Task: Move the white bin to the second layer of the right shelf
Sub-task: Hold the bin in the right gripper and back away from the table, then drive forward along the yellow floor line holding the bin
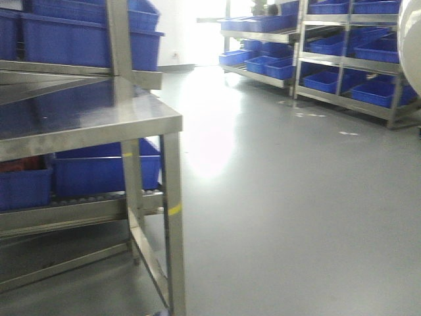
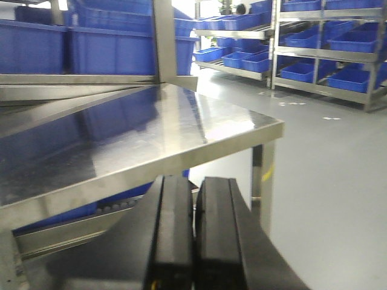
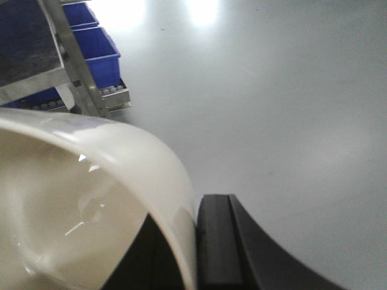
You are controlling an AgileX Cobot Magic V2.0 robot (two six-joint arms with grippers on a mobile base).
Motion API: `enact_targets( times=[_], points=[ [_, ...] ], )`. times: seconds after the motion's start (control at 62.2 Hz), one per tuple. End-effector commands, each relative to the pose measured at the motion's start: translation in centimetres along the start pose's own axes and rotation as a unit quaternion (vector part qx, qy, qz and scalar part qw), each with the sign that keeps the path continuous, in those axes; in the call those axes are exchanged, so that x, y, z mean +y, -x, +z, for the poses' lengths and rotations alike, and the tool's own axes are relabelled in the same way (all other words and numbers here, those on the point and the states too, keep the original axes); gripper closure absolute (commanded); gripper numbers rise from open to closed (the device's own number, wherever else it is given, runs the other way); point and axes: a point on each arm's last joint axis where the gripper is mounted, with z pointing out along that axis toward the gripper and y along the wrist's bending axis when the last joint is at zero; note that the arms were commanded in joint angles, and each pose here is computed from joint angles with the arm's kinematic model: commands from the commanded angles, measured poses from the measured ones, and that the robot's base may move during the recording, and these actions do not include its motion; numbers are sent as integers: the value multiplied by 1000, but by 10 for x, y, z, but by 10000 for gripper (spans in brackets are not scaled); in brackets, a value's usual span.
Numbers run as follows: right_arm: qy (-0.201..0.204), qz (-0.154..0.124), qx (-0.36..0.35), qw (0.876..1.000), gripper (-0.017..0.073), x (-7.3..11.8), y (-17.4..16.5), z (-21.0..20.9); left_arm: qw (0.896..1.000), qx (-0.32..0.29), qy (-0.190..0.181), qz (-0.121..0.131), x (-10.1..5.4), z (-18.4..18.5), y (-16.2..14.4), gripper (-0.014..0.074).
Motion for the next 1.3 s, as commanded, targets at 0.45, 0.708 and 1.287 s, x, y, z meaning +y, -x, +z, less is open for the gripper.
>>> enact_targets(
  times=[0.45, 0.708, 1.287],
  points=[
    [11, 1, -60, 998, 503, 3, 17, -5, 1000, -30, 0, -5, 0, 0, -4, 509],
    [11, 1, -60, 998, 503, 3, 17, -5, 1000, -30, 0, -5, 0, 0, -4, 509],
    [11, 1, -60, 998, 503, 3, 17, -5, 1000, -30, 0, -5, 0, 0, -4, 509]
  ],
)
